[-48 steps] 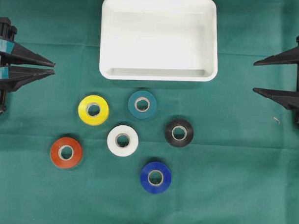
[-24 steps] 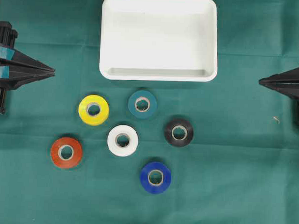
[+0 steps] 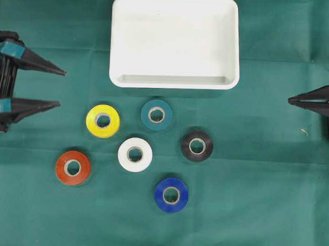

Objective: Put the tape into the white case with the left arm.

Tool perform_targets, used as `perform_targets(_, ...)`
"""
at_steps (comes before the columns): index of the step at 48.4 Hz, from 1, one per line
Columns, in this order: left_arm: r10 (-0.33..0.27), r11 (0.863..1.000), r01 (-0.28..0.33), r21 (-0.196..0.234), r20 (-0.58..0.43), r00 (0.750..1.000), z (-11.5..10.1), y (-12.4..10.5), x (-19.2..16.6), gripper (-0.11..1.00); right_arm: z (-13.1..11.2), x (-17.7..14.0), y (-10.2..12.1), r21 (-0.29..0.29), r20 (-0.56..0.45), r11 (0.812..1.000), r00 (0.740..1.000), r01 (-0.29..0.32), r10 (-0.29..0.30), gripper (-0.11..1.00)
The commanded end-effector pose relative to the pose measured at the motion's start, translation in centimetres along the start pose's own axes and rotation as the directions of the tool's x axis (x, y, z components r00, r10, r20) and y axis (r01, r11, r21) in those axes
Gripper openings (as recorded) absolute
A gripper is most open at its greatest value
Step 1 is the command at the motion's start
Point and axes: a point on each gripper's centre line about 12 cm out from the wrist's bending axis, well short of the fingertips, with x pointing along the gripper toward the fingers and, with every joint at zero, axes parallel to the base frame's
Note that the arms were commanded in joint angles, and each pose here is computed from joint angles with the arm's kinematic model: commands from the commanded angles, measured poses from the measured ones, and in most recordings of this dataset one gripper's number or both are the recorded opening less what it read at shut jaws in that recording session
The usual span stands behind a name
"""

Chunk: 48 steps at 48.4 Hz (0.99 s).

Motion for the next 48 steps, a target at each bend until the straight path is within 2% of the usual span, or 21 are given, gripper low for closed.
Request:
perform_targets(1, -0.015, 1.0, 0.015, -0.005, 0.024, 1.0, 0.8, -0.3, 0.2, 0.93, -0.3, 0.0, 0.0, -0.009, -0.025, 1.0, 1.0, 0.0, 0.0, -0.09)
perform_targets(5, -0.023, 1.0, 0.023, -0.004, 0.021, 1.0, 0.8, -0.5, 0.2, 1.0, -0.9, 0.0, 0.0, -0.006, -0.061, 1.0, 0.998, -0.001, 0.0, -0.09)
perform_targets(12, -0.028, 1.0, 0.028, -0.002, -0.022, 0.999, 0.4, -0.6, 0.3, 1.0, -1.7, -0.1, 0.0, -0.004, -0.11, 1.0, 0.994, -0.001, 0.001, -0.09)
perform_targets(20, -0.031, 0.999, 0.03, -0.011, -0.137, 0.99, -0.9, -0.7, 1.0, 1.0, -1.8, -0.1, 0.0, -0.005, -0.115, 1.0, 0.993, 0.0, 0.0, -0.09)
perform_targets(32, -0.03, 1.0, 0.028, -0.011, -0.208, 0.978, -1.6, -0.7, 2.8, 1.0, -2.0, -0.2, 0.1, -0.004, -0.119, 1.0, 0.993, -0.002, 0.001, -0.09)
perform_targets(48, -0.028, 1.0, 0.024, -0.016, -0.352, 0.936, -3.4, -0.8, 4.9, 1.0, -2.2, -0.2, 0.1, -0.005, -0.125, 1.0, 0.992, -0.003, 0.002, -0.09)
